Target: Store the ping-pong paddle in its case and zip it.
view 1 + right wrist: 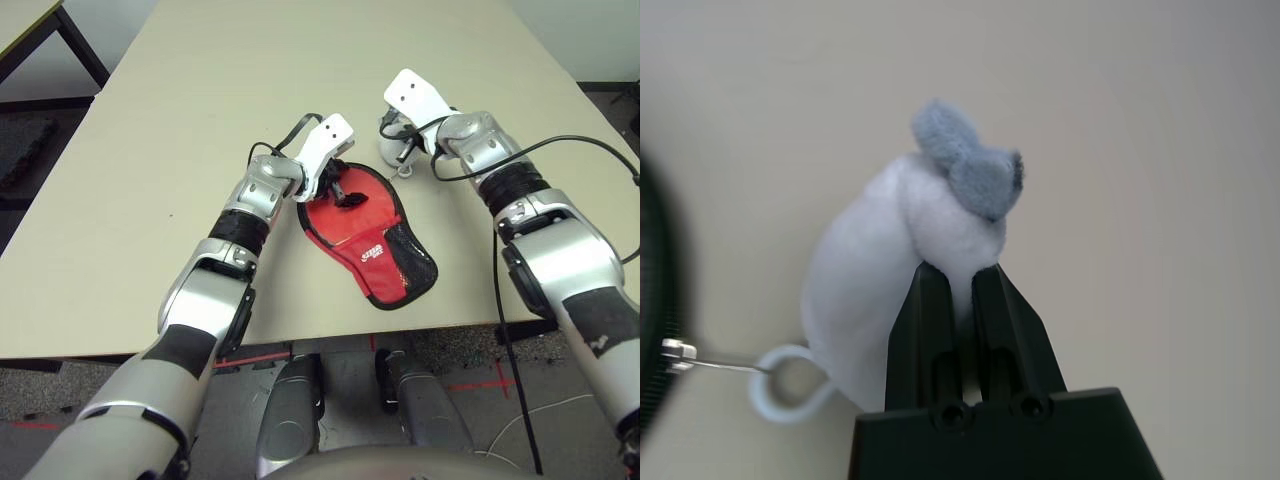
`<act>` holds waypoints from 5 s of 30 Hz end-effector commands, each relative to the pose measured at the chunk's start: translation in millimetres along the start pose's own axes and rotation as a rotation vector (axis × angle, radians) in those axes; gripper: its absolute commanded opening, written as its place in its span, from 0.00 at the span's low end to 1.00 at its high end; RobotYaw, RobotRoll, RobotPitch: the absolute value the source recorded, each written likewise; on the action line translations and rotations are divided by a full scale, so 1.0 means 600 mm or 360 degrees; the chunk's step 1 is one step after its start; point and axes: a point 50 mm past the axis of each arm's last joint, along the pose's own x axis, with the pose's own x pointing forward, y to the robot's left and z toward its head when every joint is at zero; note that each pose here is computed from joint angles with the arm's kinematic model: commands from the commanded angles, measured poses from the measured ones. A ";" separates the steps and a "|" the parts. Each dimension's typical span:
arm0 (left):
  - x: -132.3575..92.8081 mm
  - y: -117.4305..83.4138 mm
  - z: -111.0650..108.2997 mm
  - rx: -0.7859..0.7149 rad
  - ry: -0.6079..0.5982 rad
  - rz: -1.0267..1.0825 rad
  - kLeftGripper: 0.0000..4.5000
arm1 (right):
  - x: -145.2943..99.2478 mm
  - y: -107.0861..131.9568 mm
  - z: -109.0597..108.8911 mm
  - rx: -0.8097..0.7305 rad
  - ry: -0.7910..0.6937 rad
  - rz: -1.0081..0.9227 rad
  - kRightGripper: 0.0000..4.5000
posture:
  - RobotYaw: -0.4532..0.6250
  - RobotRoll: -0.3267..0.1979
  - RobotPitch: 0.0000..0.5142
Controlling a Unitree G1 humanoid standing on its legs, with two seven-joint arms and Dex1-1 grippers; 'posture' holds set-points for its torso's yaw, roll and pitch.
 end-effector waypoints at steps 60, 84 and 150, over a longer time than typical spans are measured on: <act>0.027 -0.021 -0.045 -0.0058 0.0192 -0.0079 1.00 | -0.338 0.153 -0.131 -0.0265 0.0739 0.1721 0.01 | 0.34 0.62 0.38; -0.020 -0.014 0.018 -0.0159 -0.0137 -0.0057 1.00 | -0.247 -0.091 -0.050 0.0845 -0.0174 0.0518 1.00 | 0.38 0.62 0.36; -0.214 0.081 -0.194 -0.0578 -0.0670 0.2059 1.00 | -0.131 -0.078 -0.287 0.1276 -0.0451 -0.0773 1.00 | 0.42 0.62 0.36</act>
